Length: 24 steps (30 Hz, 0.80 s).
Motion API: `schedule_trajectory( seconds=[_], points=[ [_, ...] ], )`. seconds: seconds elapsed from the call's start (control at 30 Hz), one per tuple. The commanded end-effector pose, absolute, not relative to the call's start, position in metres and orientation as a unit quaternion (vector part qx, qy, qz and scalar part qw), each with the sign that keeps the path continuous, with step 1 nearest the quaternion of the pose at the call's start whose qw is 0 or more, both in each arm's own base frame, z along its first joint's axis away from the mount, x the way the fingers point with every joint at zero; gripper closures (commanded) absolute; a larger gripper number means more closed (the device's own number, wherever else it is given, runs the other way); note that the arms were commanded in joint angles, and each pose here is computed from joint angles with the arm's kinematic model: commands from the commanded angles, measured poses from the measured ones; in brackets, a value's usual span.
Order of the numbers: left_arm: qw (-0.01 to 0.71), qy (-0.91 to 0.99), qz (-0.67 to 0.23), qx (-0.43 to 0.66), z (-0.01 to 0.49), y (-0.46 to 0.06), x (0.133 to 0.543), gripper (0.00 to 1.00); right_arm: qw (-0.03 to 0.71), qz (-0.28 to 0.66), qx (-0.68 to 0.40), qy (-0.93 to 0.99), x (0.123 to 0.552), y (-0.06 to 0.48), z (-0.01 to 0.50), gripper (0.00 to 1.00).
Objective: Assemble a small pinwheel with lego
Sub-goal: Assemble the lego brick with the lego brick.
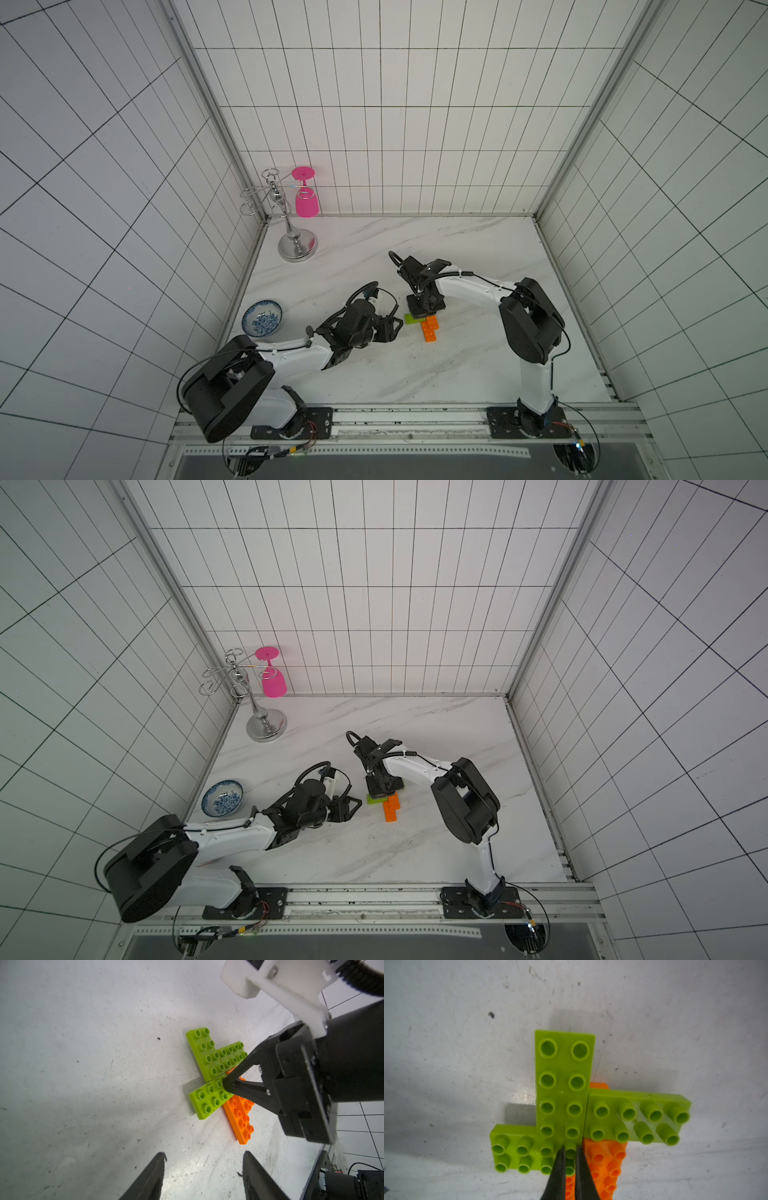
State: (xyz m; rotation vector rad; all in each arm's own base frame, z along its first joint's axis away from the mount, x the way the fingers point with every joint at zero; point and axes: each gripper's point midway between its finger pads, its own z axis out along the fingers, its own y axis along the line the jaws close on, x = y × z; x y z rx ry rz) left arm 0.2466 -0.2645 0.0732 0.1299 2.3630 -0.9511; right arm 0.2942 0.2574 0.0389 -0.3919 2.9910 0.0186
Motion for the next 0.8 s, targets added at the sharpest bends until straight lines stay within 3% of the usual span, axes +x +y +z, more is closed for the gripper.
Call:
schedule_trajectory(
  seconds=[0.0,0.17,0.53,0.77],
  points=[
    [0.304,0.876,-0.37,0.052,0.084,-0.27,0.251,0.38,0.023,-0.019,-0.123,0.992,0.282,0.241,0.016,0.91],
    [0.305,0.876,-0.37,0.049,0.084,-0.268,0.249,0.38,0.042,-0.011,-0.125,0.991,0.291,0.247,0.035,0.85],
    [0.307,0.875,-0.37,0.05,0.085,-0.267,0.248,0.38,0.055,-0.004,-0.123,0.991,0.293,0.248,0.051,0.84],
    [0.307,0.876,-0.37,0.05,0.086,-0.266,0.248,0.38,0.064,0.005,-0.124,0.99,0.296,0.252,0.062,0.77]
  ],
)
